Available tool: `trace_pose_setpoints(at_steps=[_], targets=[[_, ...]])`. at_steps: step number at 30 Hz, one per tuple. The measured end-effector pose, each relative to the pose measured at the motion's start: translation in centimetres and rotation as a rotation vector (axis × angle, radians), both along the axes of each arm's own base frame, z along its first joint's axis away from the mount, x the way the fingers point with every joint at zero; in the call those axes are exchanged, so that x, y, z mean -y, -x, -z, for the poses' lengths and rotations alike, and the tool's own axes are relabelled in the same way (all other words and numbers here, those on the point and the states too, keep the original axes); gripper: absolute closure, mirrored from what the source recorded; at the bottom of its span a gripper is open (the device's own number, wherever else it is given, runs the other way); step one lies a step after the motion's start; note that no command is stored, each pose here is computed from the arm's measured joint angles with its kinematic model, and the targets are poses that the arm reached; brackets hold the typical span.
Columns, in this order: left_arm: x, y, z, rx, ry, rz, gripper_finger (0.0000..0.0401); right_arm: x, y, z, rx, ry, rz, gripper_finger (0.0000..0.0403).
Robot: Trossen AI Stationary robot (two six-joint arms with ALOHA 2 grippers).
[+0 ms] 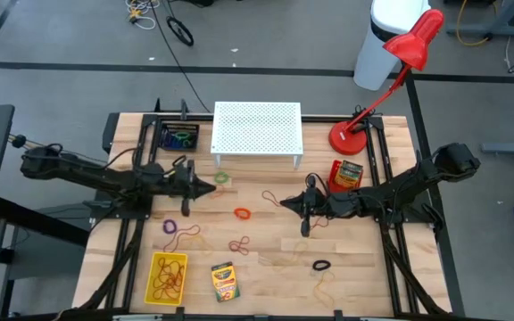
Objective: Pick & Place Office Desk Supplies
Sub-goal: Put the right yellow rubber band into the yellow bin
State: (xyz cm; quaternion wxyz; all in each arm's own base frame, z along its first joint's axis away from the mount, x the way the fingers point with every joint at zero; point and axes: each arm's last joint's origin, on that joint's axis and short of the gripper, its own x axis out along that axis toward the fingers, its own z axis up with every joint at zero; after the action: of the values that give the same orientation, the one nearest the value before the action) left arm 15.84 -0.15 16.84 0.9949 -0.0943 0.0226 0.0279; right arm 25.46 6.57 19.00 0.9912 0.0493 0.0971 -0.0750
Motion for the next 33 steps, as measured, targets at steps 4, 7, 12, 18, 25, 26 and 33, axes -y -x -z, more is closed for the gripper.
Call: trace_pose_setpoints(at_steps=[4,7,12,18,25,26,33], targets=[[-0.1,-0.1,0.1,-0.006,-0.033,-0.057,0.0389,0.8,-0.4,-0.4,0.011,0.001,0.039,0.0397],[-0.3,-0.2,0.1,-0.006,-0.075,-0.110,0.0389,0.7,-1.2,-0.9,-0.089,0.017,0.049,0.0397],[-0.3,-0.2,0.2,-0.022,-0.118,-0.133,0.0388,-0.7,-1.5,-2.3,-0.368,0.003,0.076,0.0397],[-0.3,-0.2,0.2,-0.020,-0.113,-0.133,0.0388,-2.7,-0.4,-3.4,-0.573,-0.070,0.107,0.0397],[-0.4,-0.2,0.0,-0.006,-0.116,-0.141,0.0388,-6.6,0.8,-0.3,-0.873,-0.175,-0.009,0.0356],[-0.5,-0.2,-0.1,0.006,-0.123,-0.161,0.0388,-7.0,1.0,0.3,-0.910,-0.175,-0.010,0.0345],[-0.6,-0.4,-0.3,0.034,-0.087,-0.043,0.0391,-8.3,0.6,3.1,-1.016,-0.165,-0.030,0.0265]])
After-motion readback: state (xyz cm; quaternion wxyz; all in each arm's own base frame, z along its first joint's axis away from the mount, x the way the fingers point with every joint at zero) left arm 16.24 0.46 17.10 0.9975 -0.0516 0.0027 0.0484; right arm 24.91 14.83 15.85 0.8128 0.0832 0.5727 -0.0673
